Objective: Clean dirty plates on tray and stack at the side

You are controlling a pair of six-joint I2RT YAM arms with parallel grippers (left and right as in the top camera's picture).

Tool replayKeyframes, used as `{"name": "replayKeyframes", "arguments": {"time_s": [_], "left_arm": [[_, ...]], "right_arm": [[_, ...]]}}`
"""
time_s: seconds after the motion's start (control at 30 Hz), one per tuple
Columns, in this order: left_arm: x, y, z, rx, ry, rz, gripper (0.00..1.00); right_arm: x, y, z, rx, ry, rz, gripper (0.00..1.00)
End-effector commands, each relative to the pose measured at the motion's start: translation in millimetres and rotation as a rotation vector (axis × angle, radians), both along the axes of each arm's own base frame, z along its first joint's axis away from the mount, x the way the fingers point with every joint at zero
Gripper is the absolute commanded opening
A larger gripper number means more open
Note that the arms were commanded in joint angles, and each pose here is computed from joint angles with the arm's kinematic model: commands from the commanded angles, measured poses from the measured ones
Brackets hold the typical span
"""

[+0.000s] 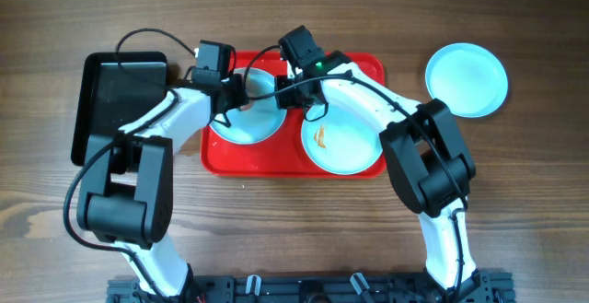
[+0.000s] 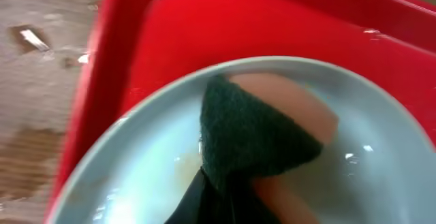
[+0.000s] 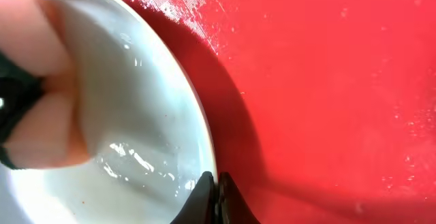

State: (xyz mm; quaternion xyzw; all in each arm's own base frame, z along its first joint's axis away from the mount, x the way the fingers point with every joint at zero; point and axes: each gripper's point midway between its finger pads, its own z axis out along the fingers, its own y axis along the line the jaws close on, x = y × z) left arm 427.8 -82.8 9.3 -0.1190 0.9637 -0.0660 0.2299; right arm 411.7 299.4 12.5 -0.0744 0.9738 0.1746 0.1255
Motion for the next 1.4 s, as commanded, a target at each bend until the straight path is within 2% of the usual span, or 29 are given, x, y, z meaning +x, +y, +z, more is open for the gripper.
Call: {"name": "replayKeyframes", "arguments": {"time_s": [0.0, 0.5, 0.6, 0.77, 0.93, 1.07, 1.13, 1.23, 1.37], "left_arm": [[-21, 56, -24, 0.162, 0.097, 0.126, 0.04], [-66, 62, 10, 0.16, 0.218, 0.175, 0.04], [-63, 58, 27, 0.134, 0.174, 0.172, 0.04], [-60, 20, 84, -0.094, 0.055, 0.083, 0.04], [-58, 17, 112, -0.127, -0.028, 0.069, 0.04], [-63, 19, 108, -0.116, -0.003, 0.074, 0.04], [-67, 20, 105, -0.112, 0.019, 0.075, 0.04], [-74, 20, 100, -0.107, 0.051, 0.077, 0.04], [-79, 21, 93, -0.101, 0.083, 0.077, 0.04]], "right_arm": [[-3, -8, -15, -0.033, 0.026, -0.008, 0.04], [-3, -10, -16, -0.039, 0.023, -0.011, 0.04], [-3, -10, -16, -0.039, 0.023, -0.012, 0.04], [-3, -10, -16, -0.039, 0.023, -0.011, 0.04], [0, -9, -11, -0.033, 0.013, -0.013, 0.04], [18, -10, 48, -0.021, -0.116, -0.011, 0.04], [24, -23, 70, -0.069, -0.182, -0.049, 0.04], [29, -44, 128, -0.141, -0.337, -0.042, 0.04], [31, -75, 172, -0.262, -0.464, -0.078, 0.04]]}}
